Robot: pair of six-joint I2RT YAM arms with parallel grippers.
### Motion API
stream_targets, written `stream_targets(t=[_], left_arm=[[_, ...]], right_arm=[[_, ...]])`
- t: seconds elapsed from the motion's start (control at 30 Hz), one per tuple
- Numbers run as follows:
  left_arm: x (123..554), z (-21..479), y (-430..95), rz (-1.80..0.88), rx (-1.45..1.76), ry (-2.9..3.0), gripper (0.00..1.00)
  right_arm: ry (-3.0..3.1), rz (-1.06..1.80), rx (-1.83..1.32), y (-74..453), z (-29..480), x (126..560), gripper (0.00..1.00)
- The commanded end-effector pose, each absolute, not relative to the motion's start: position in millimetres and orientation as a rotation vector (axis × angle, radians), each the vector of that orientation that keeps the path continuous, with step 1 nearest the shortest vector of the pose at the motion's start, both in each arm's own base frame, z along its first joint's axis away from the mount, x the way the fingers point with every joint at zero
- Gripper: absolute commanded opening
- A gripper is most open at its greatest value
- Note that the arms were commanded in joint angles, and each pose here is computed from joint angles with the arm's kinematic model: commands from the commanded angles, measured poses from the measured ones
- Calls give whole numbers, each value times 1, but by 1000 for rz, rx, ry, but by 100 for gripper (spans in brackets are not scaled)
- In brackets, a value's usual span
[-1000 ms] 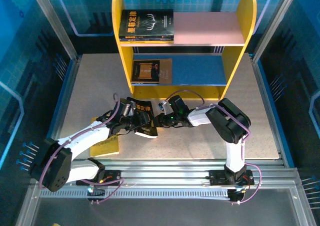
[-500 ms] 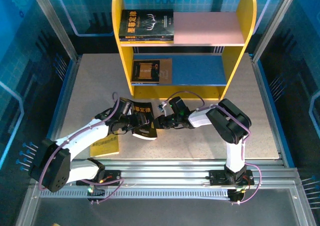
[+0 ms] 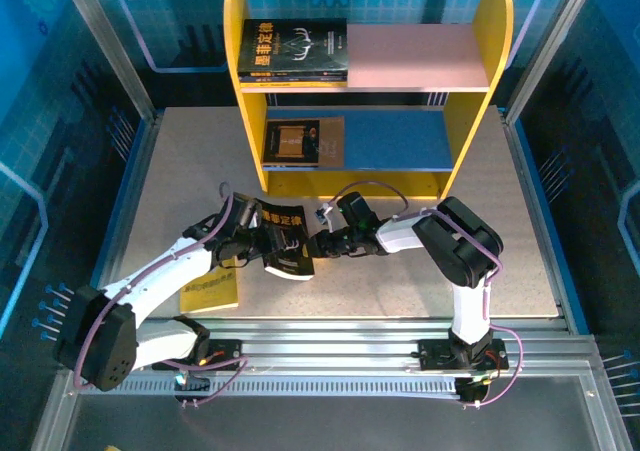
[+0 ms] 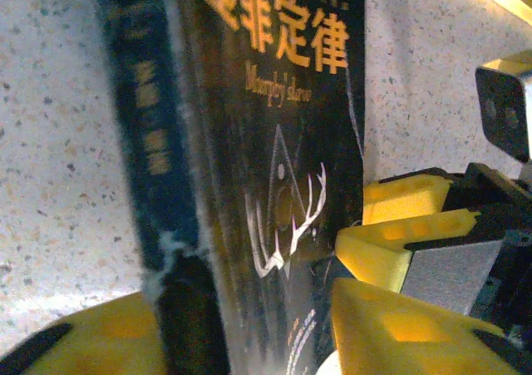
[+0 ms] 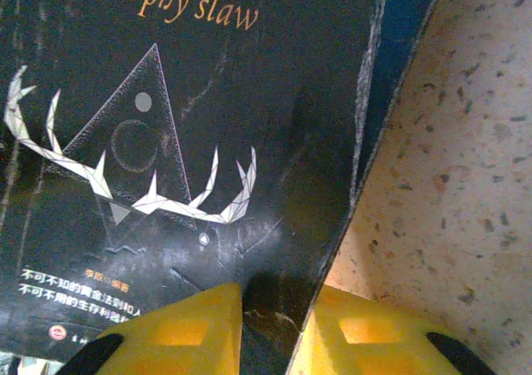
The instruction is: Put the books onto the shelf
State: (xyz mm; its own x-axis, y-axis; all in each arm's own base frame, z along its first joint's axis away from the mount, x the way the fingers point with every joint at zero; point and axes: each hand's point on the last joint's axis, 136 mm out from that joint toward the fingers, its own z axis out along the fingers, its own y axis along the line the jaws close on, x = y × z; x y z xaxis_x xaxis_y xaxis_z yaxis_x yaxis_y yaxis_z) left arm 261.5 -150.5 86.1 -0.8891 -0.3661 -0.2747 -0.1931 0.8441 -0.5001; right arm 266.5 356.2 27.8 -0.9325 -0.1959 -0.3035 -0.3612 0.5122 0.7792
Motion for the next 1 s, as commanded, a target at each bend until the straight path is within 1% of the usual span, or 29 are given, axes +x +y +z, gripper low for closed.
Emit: stream_targets(t=[0.0,0.07,0.2,0.33,0.47,0.57,0.67,0.77,0.97], left_arm=[[268,97,-156,-701,-363,2636,29],[268,96,-157,-699,-353,2643,21],[266,100,-161,-727,-316,2641,8],[263,114,-158,-729,-289,2616,1],[256,128,-148,-707,-335,2582,0],[253,142,-141,-713,-422,2530,0],[255,166,-134,-757,-512,2418,0],[254,191,-121,-765,-615,2298,0],[247,219,-93,-812,-802,2055,0]], right_arm=[[2720,1378,-500,349,9,236,29],[2717,1377,-499,349,10,236,31],[2716,1373,-502,348,11,236,38],[2688,1380,-503,348,21,238,48],[2656,1384,-499,345,35,241,55],[2624,1384,-473,342,52,245,62],[2584,1412,-418,340,73,248,66],[2543,1453,-381,340,98,246,70],[2393,1567,-286,345,154,247,85]])
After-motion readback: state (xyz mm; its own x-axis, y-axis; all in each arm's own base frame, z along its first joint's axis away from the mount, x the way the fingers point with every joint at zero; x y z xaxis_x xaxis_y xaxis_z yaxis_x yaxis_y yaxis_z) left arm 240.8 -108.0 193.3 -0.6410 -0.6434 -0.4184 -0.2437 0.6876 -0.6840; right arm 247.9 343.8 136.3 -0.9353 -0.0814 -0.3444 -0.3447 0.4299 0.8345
